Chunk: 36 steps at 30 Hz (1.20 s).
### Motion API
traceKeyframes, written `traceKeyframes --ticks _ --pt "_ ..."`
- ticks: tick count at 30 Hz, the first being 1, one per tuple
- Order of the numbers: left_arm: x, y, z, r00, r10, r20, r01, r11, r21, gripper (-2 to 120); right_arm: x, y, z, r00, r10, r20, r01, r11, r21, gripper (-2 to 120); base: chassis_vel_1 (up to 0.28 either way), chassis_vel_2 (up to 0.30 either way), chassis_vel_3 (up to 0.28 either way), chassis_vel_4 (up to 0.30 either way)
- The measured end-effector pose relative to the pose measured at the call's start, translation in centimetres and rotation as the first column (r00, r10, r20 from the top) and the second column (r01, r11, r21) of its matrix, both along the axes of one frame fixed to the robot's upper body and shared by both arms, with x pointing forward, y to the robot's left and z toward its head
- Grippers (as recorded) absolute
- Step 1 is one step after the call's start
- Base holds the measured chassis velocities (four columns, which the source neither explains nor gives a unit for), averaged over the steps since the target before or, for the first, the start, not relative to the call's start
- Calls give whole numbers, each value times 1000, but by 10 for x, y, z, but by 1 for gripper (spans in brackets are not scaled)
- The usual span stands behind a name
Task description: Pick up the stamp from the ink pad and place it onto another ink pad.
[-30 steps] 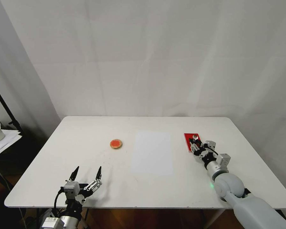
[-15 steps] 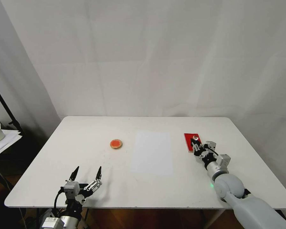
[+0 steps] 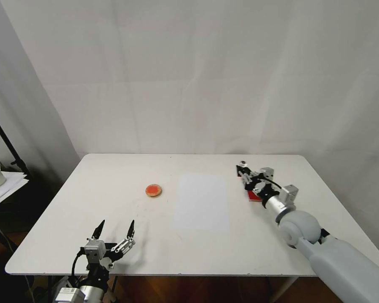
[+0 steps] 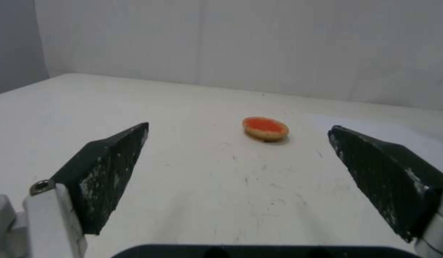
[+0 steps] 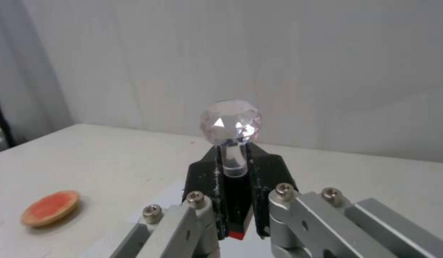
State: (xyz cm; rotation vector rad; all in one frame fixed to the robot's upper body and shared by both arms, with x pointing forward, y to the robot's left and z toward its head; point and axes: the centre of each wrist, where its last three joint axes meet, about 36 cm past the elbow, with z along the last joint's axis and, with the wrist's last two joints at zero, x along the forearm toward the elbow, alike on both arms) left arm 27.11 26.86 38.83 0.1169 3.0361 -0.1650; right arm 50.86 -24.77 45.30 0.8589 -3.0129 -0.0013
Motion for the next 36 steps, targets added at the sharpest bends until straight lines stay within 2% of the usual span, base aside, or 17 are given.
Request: traceKeyframes --ticks 1,5,9,15,26,32,36 --pt "0 0 0 1000 0 0 0 1000 0 100 0 0 0 1000 0 0 0 1000 0 9 0 0 0 0" --pt "0 0 0 1000 0 0 0 1000 0 100 11 31 -18 996 87 -35 -88 996 -27 9 0 0 0 0" --pt "0 0 0 1000 0 0 0 1000 0 100 17 42 -32 993 89 -73 -93 994 -57 9 0 0 0 0" --pt "0 0 0 1000 0 0 0 1000 0 100 17 47 -51 989 76 -126 -88 992 -95 9 0 0 0 0" --pt "0 0 0 1000 0 0 0 1000 0 100 14 48 -63 986 53 -158 -67 994 -81 9 0 0 0 0" --pt "0 0 0 1000 0 0 0 1000 0 100 16 47 -56 987 53 -149 -65 995 -75 9 0 0 0 0" --pt "0 0 0 1000 0 0 0 1000 0 100 29 57 -19 992 95 -78 -99 994 -52 9 0 0 0 0"
